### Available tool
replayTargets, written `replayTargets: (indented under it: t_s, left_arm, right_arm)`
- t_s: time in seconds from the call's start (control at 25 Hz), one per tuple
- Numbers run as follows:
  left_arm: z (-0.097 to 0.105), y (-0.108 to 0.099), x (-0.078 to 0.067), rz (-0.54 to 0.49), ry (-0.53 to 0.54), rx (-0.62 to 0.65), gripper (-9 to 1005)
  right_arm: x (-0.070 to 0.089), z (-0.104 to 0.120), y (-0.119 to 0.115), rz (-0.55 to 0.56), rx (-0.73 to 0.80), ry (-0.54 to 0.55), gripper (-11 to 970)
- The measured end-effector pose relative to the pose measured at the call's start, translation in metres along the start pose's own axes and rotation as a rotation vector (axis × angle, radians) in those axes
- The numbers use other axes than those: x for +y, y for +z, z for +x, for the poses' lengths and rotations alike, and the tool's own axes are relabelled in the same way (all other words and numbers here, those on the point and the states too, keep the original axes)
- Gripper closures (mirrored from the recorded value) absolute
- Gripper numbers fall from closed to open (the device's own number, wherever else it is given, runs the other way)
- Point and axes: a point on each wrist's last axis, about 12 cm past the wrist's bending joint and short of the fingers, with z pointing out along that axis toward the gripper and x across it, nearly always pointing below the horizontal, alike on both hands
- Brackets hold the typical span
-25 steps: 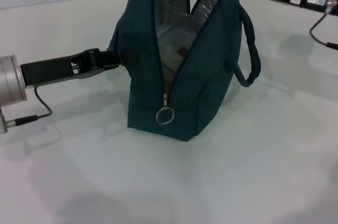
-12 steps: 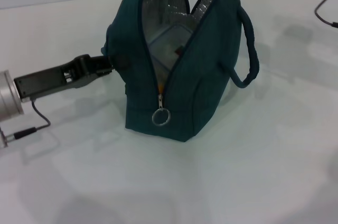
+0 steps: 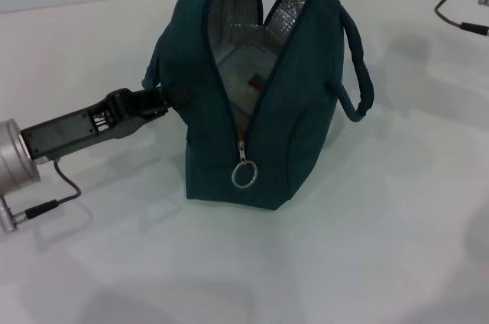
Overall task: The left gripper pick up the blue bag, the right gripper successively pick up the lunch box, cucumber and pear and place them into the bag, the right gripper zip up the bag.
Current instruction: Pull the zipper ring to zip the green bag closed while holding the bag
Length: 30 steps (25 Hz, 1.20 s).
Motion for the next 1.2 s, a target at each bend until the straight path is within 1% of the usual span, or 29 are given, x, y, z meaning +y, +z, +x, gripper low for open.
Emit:
replayTargets:
  t_s: [0.12, 0.24, 0.36, 0.4, 0.44, 0.48, 0.56, 0.68, 0.76, 0.88, 1.0, 1.04, 1.2]
  left_arm:
    - [-0.001, -0.001, 0.001, -0.004, 0.007, -0.005, 919]
    - [-0.002, -0.001, 0.001, -0.010, 0.017, -0.010, 919]
    - [-0.003, 0.000, 0.003, -0.024, 0.019, -0.018, 919]
    - [-0.004, 0.000, 0.003, -0.028, 0.020, -0.020, 919]
    - [-0.004, 0.000, 0.003, -0.029, 0.020, -0.021, 919]
    - [-0.004, 0.000, 0.003, -0.031, 0.020, -0.022, 919]
    - [-0.004, 0.000, 0.004, -0.034, 0.019, -0.026, 920]
    - [-0.004, 0.000, 0.004, -0.035, 0.018, -0.030, 920]
    - [-0.004, 0.001, 0.004, -0.035, 0.014, -0.035, 920]
    - [-0.003, 0.002, 0.005, -0.031, 0.000, -0.046, 920]
    - [-0.002, 0.001, 0.006, -0.029, 0.000, -0.052, 920]
    - [-0.002, 0.001, 0.006, -0.029, 0.001, -0.052, 920]
    - [-0.001, 0.001, 0.006, -0.029, 0.000, -0.053, 920]
  right_arm:
    - [0.015, 0.000, -0.004, -0.127, -0.024, -0.047, 312]
    - [0.027, 0.003, -0.012, -0.221, -0.026, -0.052, 313]
    - [0.040, 0.010, -0.019, -0.337, 0.021, -0.049, 313]
    - [0.048, 0.018, -0.023, -0.409, 0.076, -0.038, 313]
    - [0.048, 0.018, -0.023, -0.409, 0.076, -0.038, 316]
    - [0.052, 0.024, -0.025, -0.440, 0.111, -0.026, 319]
    - [0.056, 0.034, -0.026, -0.468, 0.165, -0.008, 326]
    - [0.057, 0.049, -0.026, -0.469, 0.265, 0.024, 332]
    - [0.058, 0.060, -0.020, -0.471, 0.333, 0.048, 331]
    - [0.060, 0.080, -0.004, -0.458, 0.437, 0.065, 332]
    - [0.058, 0.096, 0.017, -0.402, 0.531, 0.048, 335]
    - [0.058, 0.096, 0.017, -0.402, 0.531, 0.048, 337]
    - [0.057, 0.102, 0.033, -0.390, 0.584, 0.044, 341]
